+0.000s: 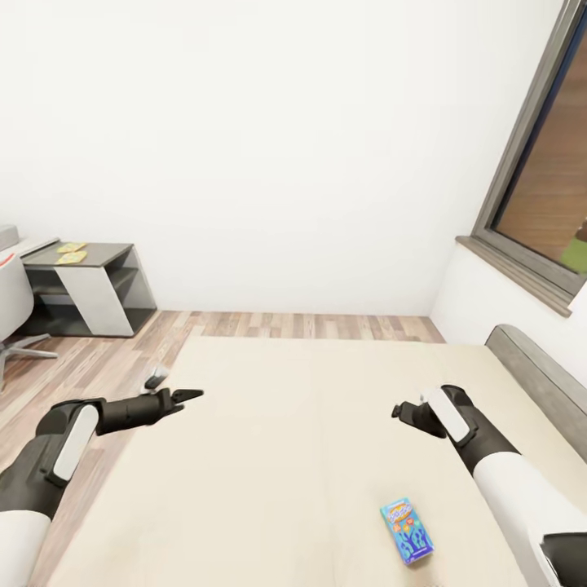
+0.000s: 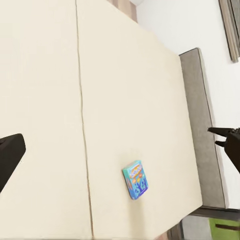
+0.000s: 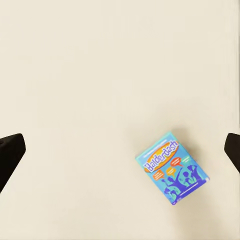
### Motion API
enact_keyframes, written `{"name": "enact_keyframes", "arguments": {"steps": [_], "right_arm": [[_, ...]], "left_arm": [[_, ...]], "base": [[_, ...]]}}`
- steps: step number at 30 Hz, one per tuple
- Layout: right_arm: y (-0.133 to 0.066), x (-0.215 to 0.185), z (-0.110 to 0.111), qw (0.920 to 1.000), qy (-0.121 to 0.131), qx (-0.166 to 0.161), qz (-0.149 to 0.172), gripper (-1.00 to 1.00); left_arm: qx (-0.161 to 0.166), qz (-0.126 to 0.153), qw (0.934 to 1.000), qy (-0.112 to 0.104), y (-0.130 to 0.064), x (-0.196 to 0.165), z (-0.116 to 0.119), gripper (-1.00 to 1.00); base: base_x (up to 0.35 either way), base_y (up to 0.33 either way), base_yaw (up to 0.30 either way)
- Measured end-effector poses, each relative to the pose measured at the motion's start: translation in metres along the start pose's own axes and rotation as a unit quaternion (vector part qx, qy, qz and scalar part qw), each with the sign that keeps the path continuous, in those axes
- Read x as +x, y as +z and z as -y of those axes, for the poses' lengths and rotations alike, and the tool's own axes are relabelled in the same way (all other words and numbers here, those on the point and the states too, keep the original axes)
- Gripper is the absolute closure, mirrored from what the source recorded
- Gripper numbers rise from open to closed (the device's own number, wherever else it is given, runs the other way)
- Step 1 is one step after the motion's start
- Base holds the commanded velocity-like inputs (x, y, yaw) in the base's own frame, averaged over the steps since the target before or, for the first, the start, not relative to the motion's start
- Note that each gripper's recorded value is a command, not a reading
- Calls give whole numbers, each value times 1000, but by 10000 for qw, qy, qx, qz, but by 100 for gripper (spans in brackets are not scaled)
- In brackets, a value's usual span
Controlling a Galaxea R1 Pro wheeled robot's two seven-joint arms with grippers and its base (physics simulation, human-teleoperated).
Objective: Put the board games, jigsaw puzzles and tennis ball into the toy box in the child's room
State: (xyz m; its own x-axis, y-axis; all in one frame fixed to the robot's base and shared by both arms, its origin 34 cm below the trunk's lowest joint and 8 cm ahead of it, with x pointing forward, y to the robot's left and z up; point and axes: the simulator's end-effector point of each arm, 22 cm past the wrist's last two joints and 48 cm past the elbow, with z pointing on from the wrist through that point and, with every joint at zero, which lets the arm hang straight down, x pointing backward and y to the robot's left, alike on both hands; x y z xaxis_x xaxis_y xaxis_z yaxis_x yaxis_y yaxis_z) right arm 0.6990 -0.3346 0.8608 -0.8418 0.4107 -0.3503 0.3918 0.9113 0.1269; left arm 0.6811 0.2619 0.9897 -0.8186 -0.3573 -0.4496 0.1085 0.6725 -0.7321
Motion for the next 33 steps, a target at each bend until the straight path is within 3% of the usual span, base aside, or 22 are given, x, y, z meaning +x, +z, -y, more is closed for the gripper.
{"name": "enact_keyframes", "arguments": {"steps": [9, 13, 20, 33], "right_arm": [[20, 13, 22, 9996, 142, 263, -24, -100], [27, 13, 31, 9990, 3, 427, 90, -100], [36, 3, 20, 9982, -315, 184, 479, -100], [50, 9, 20, 9972, -465, 152, 572, -100]], "left_arm": [[-137, -225, 9990, -349, 13, 22, -26, -100], [-119, -264, 9986, -443, 16, 27, -31, -100], [-99, -308, 9981, -520, 18, 33, -36, -100], [496, -335, 9965, -579, 19, 35, -17, -100]], "base": [[0, 0, 0], [0, 0, 0], [0, 0, 0], [0, 0, 0]]}}
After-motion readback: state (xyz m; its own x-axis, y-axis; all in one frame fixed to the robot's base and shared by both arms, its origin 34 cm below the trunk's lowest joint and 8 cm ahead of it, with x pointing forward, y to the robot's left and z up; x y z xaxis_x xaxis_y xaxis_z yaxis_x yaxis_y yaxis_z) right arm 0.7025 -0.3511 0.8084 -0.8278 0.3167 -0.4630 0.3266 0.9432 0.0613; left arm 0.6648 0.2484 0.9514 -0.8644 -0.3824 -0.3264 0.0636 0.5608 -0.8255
